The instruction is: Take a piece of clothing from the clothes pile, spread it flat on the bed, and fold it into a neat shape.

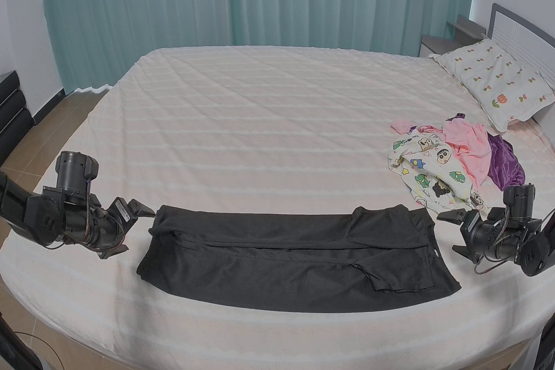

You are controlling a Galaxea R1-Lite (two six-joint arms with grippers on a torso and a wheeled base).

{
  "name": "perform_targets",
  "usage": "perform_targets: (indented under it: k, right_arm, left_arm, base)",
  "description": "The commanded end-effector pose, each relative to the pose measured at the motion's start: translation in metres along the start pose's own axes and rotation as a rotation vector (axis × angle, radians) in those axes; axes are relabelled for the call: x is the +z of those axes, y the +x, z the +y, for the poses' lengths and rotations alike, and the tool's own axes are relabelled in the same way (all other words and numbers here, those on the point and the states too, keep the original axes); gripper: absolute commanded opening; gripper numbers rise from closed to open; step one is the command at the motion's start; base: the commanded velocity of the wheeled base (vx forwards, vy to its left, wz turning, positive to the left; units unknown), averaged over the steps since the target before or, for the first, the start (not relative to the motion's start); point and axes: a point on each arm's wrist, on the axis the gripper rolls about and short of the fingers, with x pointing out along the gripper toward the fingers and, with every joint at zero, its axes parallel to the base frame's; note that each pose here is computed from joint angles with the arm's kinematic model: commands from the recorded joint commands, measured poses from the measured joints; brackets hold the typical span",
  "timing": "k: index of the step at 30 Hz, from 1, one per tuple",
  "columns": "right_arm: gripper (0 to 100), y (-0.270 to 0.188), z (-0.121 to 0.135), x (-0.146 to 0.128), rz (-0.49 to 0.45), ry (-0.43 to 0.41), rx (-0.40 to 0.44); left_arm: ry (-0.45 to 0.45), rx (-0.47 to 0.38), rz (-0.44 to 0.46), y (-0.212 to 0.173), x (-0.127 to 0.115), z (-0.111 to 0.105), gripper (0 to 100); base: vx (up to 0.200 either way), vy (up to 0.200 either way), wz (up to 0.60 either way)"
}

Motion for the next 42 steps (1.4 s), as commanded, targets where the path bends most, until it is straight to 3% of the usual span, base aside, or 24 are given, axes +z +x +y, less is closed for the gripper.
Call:
perform_targets:
  k: [1, 8, 14, 27, 34, 42]
  right_arm:
    - [100, -0.021, 0.000, -0.014, 0.003, 0.054, -0.003]
    - [100, -0.026, 0.005, -0.024, 0.025, 0.112, 0.011]
    - [100, -0.027, 0.000, -0.031, 0.051, 0.133, -0.014]
    - [100, -0.015, -0.002, -0.037, 0.060, 0.155, -0.060]
    - [100, -0.006, -0.001, -0.043, 0.022, 0.124, -0.043]
    - [100, -0.006, -0.002, -0.044, 0.009, 0.123, -0.026]
  left_arm:
    - [-0.056, -0.045, 0.023, -0.022, -0.019, 0.005, 100]
    - [-0.189, -0.061, 0.096, -0.020, -0.037, 0.005, 100]
    - [-0.220, -0.041, 0.124, -0.003, -0.044, 0.009, 100]
    - [-0.292, -0.050, 0.007, 0.053, -0.041, 0.010, 100]
    - [-0.291, -0.098, 0.014, 0.057, -0.048, -0.005, 100]
    - [-0.298, -0.101, -0.003, 0.055, -0.049, -0.008, 100]
  base:
    - [0.000, 0.000, 0.00]
    - [-0.200, 0.000, 0.00]
    - [-0.200, 0.033, 0.00]
    - [-0.031, 0.031, 0.00]
    - [0.000, 0.000, 0.00]
    - [0.000, 0.000, 0.00]
